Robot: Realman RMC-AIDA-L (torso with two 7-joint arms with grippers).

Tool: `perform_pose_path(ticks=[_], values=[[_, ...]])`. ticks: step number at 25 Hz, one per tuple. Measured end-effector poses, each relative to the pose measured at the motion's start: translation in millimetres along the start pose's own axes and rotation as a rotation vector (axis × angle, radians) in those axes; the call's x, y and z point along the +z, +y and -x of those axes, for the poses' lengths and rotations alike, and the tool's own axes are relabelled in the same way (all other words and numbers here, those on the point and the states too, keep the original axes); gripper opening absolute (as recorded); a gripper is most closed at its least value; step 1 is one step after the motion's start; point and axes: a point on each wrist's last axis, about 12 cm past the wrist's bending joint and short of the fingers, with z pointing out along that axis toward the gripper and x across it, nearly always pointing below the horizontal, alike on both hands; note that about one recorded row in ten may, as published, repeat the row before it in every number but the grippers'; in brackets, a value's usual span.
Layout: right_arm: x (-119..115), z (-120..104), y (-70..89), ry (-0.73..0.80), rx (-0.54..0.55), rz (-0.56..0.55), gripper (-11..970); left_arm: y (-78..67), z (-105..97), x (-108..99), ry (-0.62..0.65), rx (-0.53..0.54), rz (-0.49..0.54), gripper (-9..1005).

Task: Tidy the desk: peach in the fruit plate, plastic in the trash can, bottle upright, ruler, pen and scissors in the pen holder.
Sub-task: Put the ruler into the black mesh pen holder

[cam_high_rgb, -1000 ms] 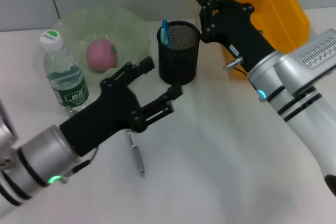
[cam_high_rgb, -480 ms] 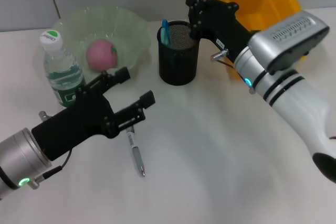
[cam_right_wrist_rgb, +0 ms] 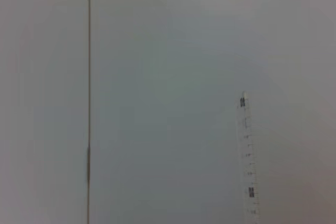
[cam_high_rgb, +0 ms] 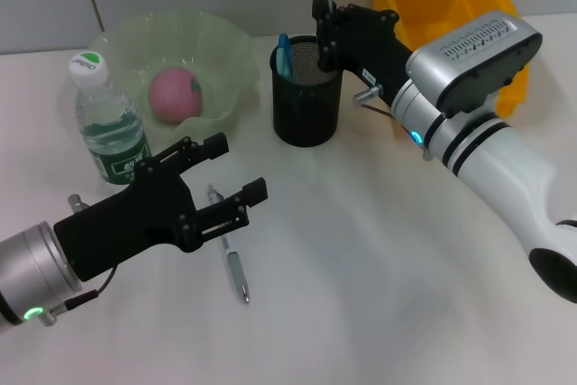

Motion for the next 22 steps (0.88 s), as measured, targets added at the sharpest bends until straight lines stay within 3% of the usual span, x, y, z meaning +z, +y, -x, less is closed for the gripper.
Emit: perform_pose_path(ticks=[22], values=[[0.3, -10.4, -5.3, 0.095, 0.002, -0.03, 87, 2.2, 5.0, 5.5, -0.01, 0.015, -0.015, 815]])
